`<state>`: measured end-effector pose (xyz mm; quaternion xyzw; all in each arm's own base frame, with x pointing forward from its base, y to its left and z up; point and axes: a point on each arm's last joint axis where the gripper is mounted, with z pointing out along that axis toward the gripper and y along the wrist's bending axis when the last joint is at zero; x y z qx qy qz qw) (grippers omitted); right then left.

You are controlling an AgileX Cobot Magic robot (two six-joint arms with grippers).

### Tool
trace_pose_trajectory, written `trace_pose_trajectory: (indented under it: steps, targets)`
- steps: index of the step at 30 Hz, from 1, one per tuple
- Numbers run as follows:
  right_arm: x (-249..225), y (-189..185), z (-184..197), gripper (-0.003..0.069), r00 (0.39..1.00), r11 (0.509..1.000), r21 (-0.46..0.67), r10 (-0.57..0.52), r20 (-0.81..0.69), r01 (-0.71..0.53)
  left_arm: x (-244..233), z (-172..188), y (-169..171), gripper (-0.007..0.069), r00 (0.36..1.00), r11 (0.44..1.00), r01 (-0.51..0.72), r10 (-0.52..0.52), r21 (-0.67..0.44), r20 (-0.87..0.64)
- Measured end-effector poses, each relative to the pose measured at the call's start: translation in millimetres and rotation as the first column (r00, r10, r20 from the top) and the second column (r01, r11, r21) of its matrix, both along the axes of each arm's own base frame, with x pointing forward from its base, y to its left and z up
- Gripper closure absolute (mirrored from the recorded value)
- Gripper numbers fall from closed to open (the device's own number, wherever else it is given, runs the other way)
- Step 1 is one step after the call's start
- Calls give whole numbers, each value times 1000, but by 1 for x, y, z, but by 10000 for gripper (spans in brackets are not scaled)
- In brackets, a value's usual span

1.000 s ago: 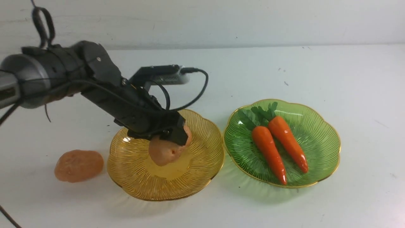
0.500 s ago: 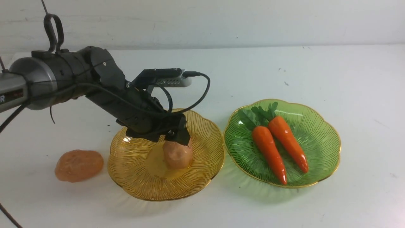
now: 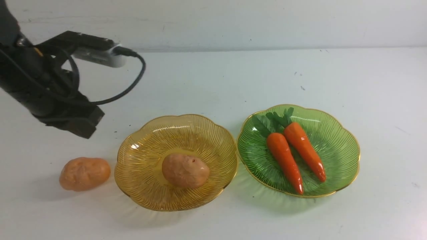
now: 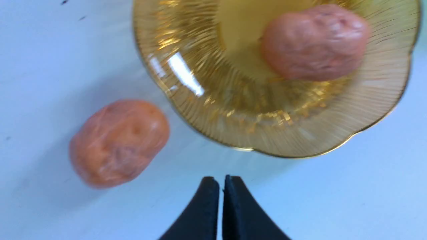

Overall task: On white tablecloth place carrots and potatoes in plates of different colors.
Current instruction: 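Put the potatoes from the left side into the left plate with the left gripper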

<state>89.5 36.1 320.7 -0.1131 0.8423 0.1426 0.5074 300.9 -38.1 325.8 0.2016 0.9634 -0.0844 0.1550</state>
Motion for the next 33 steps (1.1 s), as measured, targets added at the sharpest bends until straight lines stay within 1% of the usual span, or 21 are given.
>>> trace_pose_trajectory:
  steps: [3, 6, 10, 11, 13, 14, 20, 21, 22, 23, 25, 33]
  targets:
    - [0, 0, 0, 674, 1000, 1000, 1, -1, 5, 1, 3, -3, 16, 628, 999, 999, -49, 49, 21, -14]
    - [0, 0, 1, 674, 1000, 1000, 1, -1, 10, 1, 6, -8, 20, 624, 997, 997, -70, 71, 18, -31]
    - [0, 0, 1, 674, 1000, 1000, 1, -1, 11, 1, 15, -20, 21, 571, 996, 997, -76, 77, 20, -50]
    - [0, 0, 1, 674, 1000, 1000, 1, -1, 11, 1, 21, -26, 21, 544, 996, 997, -75, 76, 23, -54]
    - [0, 0, 1, 674, 1000, 1000, 1, -1, 11, 1, 29, -38, 22, 454, 996, 997, -58, 61, 42, -64]
    - [0, 0, 1, 674, 1000, 1000, 1, -1, 11, 1, 32, -43, 23, 426, 996, 997, -47, 51, 54, -70]
    - [0, 0, 1, 674, 1000, 1000, 1, -1, 11, 1, 49, -73, 30, 91, 994, 987, 58, -44, 148, -98]
    - [0, 0, 1, 674, 1000, 1000, 1, -1, 11, 1, 50, -76, 30, 91, 994, 986, 60, -45, 153, -101]
    - [0, 0, 1, 674, 1000, 1000, 1, -1, 11, 1, 53, -82, 32, -1, 992, 984, 71, -53, 166, -112]
    - [0, 0, 1, 674, 1000, 1000, 1, -1, 11, 1, 58, -94, 34, -28, 988, 977, 91, -65, 193, -137]
    - [0, 0, 1, 674, 1000, 1000, 1, -1, 11, 1, 62, -109, 37, -57, 981, 968, 114, -75, 223, -178]
    - [1, 0, 1, 674, 1000, 1000, 1, -2, 14, 2, 68, -133, 38, -58, 966, 964, 137, -79, 228, -245]
